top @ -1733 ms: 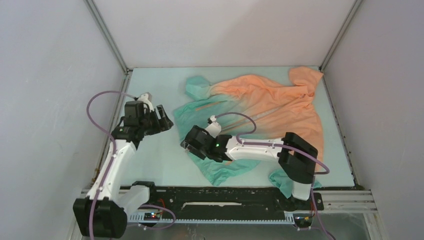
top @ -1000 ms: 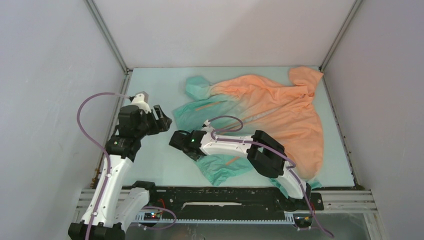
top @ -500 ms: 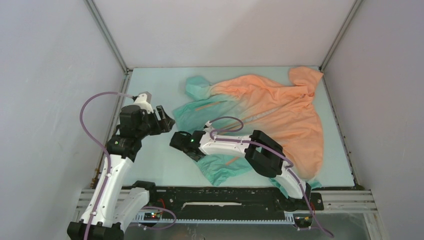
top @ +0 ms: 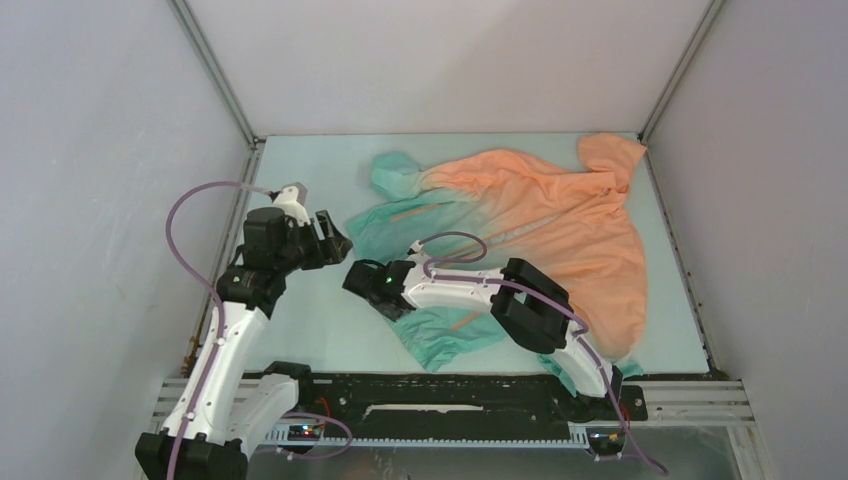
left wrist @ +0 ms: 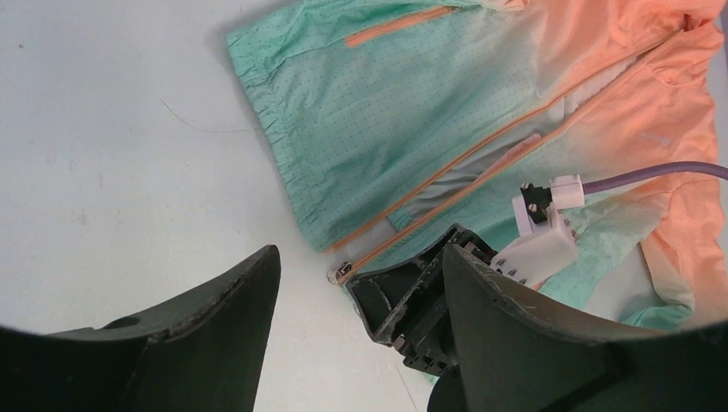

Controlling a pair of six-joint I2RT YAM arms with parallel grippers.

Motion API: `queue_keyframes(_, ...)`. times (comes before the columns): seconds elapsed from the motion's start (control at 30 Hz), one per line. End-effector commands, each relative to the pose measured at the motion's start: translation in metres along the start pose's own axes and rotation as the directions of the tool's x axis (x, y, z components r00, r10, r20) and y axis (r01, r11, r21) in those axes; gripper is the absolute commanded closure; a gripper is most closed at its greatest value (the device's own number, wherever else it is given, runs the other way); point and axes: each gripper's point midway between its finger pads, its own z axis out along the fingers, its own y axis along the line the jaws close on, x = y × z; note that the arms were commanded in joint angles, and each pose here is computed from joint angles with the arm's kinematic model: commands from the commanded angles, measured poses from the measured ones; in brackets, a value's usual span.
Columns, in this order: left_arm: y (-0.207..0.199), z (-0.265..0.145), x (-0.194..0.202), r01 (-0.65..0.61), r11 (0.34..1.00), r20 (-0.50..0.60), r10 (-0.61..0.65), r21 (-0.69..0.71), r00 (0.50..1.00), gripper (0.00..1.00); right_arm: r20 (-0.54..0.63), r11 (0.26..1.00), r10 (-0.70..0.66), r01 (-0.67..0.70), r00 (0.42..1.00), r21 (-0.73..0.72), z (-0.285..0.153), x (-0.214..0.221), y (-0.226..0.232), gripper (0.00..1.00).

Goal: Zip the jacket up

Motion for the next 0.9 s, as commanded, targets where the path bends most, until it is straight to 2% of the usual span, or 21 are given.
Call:
queue_keyframes(0.0, 0.003, 0.006, 0.003, -0.033, 0.999, 0.000, 0.033, 0.003, 0.999, 0.27, 0.009, 1.000, -0.014, 0.014, 1.000, 0.008, 0.005, -0.005, -0.002, 0.54)
queue_keyframes(0.1, 0.005, 0.008, 0.005, -0.035, 0.999, -0.009, 0.035, -0.007, 0.999, 0.27, 0.011, 1.000, -0.011, 0.010, 1.000, 0.025, 0.006, -0.007, -0.007, 0.57)
queue_keyframes(0.23, 0.005, 0.011, 0.009, -0.037, 0.999, -0.026, 0.036, -0.004, 0.999, 0.26, -0.030, 1.000, -0.021, 0.021, 0.999, 0.021, 0.011, -0.004, -0.010, 0.69)
queue_keyframes(0.33, 0.001, 0.014, 0.014, -0.034, 0.999, -0.063, 0.035, 0.013, 0.997, 0.26, -0.034, 0.998, -0.068, 0.067, 0.997, -0.015, 0.009, -0.003, -0.009, 0.83)
queue_keyframes(0.4, -0.005, 0.016, 0.016, -0.021, 0.999, -0.087, 0.024, 0.041, 0.996, 0.26, -0.016, 0.993, -0.112, 0.111, 0.994, -0.043, 0.003, -0.006, -0.010, 0.97)
queue_keyframes(0.43, -0.008, 0.016, 0.017, -0.010, 0.998, -0.099, 0.015, 0.054, 0.995, 0.25, -0.006, 0.989, -0.137, 0.137, 0.990, -0.064, 0.000, -0.006, -0.009, 1.00)
queue_keyframes(0.5, -0.014, 0.018, 0.020, 0.016, 0.996, -0.121, -0.006, 0.083, 0.993, 0.25, 0.014, 0.970, -0.216, 0.216, 0.976, -0.114, -0.004, -0.007, -0.012, 1.00)
queue_keyframes(0.63, -0.024, 0.026, 0.027, 0.052, 0.988, -0.164, -0.028, 0.147, 0.986, 0.26, 0.115, 0.858, -0.417, 0.433, 0.901, -0.278, -0.011, -0.009, -0.009, 1.00)
queue_keyframes(0.73, -0.028, 0.035, 0.038, 0.077, 0.982, -0.246, -0.032, 0.174, 0.969, 0.28, 0.236, 0.736, -0.504, 0.556, 0.831, -0.387, -0.014, -0.007, 0.005, 1.00)
queue_keyframes(0.87, -0.033, 0.045, 0.049, 0.072, 0.978, -0.315, -0.007, 0.195, 0.949, 0.33, 0.355, 0.578, -0.580, 0.678, 0.733, -0.454, -0.017, 0.002, 0.009, 1.00)
